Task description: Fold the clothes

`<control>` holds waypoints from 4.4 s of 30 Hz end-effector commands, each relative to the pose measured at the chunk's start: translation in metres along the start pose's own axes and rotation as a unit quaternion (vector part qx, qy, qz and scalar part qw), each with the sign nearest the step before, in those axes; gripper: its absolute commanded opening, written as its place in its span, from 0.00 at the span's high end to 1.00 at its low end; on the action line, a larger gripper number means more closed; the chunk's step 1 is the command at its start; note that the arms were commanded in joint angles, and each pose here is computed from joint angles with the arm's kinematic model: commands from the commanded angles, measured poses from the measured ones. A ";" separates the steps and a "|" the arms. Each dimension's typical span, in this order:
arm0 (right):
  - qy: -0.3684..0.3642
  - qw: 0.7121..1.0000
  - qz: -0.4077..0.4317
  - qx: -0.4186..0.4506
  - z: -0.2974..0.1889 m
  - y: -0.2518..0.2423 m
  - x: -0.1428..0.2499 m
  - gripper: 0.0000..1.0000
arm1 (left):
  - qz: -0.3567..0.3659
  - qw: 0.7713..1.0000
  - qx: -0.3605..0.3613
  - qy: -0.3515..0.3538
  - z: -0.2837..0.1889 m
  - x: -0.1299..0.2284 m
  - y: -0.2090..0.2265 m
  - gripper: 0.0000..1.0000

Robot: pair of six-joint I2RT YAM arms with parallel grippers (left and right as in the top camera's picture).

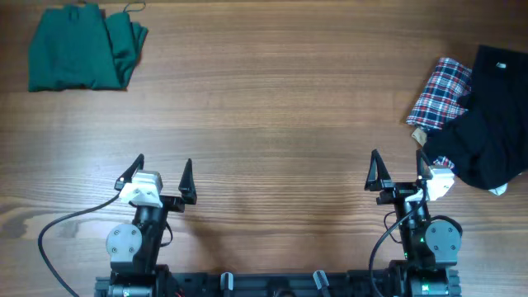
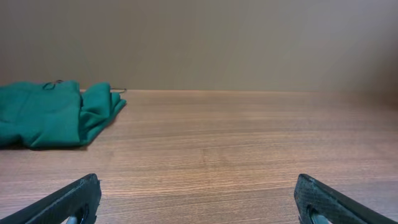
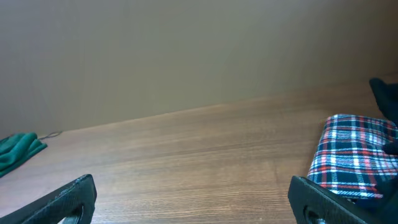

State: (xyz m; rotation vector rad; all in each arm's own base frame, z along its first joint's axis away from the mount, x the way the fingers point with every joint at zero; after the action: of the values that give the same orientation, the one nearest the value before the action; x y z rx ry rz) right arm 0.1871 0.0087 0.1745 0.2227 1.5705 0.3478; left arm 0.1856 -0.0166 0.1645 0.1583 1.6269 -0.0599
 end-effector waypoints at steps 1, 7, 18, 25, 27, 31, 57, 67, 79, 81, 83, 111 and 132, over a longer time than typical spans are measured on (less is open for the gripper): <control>0.000 1.000 0.007 -0.008 0.000 0.002 0.000 0.00 | -0.005 1.000 -0.002 0.003 0.000 0.002 0.000 0.00; 0.000 1.000 0.007 -0.008 0.000 0.002 0.000 0.00 | -0.005 1.000 -0.002 0.003 0.000 0.002 0.000 0.00; 0.000 1.000 0.007 -0.008 0.000 0.002 0.000 0.00 | -0.005 1.000 -0.002 0.003 0.000 0.002 0.000 0.00; 0.000 0.999 0.043 -0.021 0.000 0.005 -0.001 0.00 | -0.005 1.000 -0.002 0.003 0.000 0.002 0.000 0.00; -0.009 0.991 0.131 -0.029 0.000 0.007 -0.006 0.00 | -0.005 1.000 -0.002 0.003 0.000 0.002 0.000 0.00; -0.020 0.939 0.342 -0.015 0.000 0.003 -0.009 0.00 | -0.005 1.000 -0.002 0.003 0.000 0.002 0.000 0.00; 0.112 0.965 0.032 0.234 0.126 -0.019 -0.197 0.00 | -0.005 1.000 -0.002 0.003 0.000 0.002 0.000 0.00; 0.201 0.901 0.079 0.375 0.183 -0.152 -0.173 0.00 | -0.005 1.000 -0.002 0.003 0.000 0.002 0.000 0.00; 0.269 0.819 0.018 0.507 0.202 -0.249 -0.083 0.05 | -0.005 1.000 -0.002 0.003 0.000 0.002 0.000 0.00; 0.265 0.810 0.009 0.523 0.203 -0.257 -0.077 0.07 | -0.005 1.000 -0.002 0.003 0.000 0.002 0.000 0.00; 0.269 0.805 0.006 0.529 0.204 -0.262 -0.070 0.08 | -0.005 1.000 -0.002 0.003 0.000 0.002 0.000 0.00; 0.322 0.788 -0.087 0.518 0.219 -0.273 -0.038 0.96 | -0.005 1.000 -0.002 0.003 0.000 0.002 0.000 0.00; 0.291 0.941 0.162 0.053 0.235 0.028 -0.129 0.96 | -0.005 1.000 -0.002 0.003 0.000 0.002 0.000 0.00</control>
State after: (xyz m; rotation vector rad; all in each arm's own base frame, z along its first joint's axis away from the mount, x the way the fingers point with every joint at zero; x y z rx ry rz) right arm 0.4228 -0.0550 0.2903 0.6205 2.1240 0.2985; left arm 0.1857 -0.0166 0.1640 0.1583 1.6300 -0.0601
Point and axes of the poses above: each gripper's point midway between its finger pads, its own z axis out along the fingers, its own y axis along the line the jaws close on, x = y × z, the point moved 6 cm from there along -z, back along the fingers, and after that the axes turned 8 degrees about z, right-handed, at the moved point
